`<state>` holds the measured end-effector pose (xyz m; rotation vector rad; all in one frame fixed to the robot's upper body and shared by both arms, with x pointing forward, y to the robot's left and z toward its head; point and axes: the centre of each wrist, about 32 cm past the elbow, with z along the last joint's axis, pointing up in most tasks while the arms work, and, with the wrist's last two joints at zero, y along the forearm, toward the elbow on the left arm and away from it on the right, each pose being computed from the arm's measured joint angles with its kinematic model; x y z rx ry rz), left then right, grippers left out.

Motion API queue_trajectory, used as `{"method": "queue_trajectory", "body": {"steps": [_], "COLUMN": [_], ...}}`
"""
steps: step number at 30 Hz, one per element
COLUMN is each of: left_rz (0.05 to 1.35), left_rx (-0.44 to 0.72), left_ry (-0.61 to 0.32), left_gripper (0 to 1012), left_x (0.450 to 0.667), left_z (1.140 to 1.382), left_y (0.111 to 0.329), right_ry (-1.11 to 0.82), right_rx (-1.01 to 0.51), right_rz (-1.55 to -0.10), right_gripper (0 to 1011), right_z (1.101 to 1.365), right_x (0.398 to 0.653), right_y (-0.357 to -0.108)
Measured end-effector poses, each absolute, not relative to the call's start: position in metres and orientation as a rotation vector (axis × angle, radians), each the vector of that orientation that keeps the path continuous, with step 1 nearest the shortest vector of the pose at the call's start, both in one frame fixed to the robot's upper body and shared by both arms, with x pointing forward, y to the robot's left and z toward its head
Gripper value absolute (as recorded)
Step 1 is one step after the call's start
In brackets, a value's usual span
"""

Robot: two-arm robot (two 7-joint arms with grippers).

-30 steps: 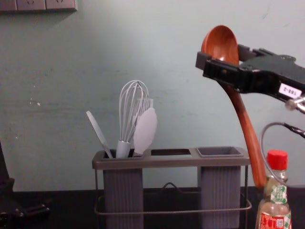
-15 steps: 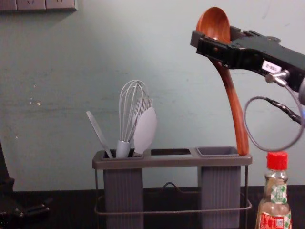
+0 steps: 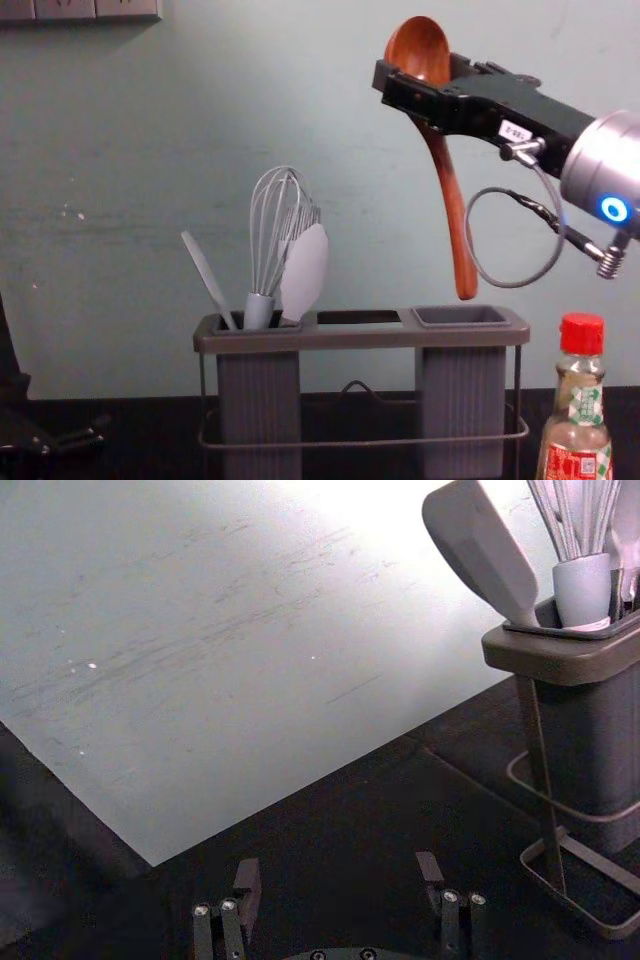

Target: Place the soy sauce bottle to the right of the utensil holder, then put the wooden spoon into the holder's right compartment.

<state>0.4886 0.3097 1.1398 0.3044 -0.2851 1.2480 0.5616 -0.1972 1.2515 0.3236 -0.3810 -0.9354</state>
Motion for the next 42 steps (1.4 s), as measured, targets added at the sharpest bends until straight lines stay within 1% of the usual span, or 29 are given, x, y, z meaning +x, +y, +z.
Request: {"method": "queue_trajectory", "body": {"steps": [6, 15, 24, 42], "left_rz": [1.248, 1.248, 1.248, 1.248], "left_rx": [0.304, 0.304, 0.305, 0.305], "left_ry": [-0.285, -0.285, -0.285, -0.285], "left_gripper": [1011, 1011, 1011, 1011], "left_x": [0.489, 0.489, 0.489, 0.489], "left_z": [1.14, 1.14, 1.14, 1.14], "left_y": [0.31, 0.31, 0.31, 0.31], "right_ry": [-0.377, -0.37, -0.357, -0.319], "right_rx": [0.344, 0.402, 0.43, 0.444], "right_rz": [-0.941, -0.956, -0.978, -0.998], "right_gripper": [837, 837, 836, 837], "right_z": [1.243, 1.224, 1.199, 1.164], "right_x": [0.571, 0.578, 0.574, 0.566], "right_y": [-0.191, -0.186, -0.187, -0.188]}}
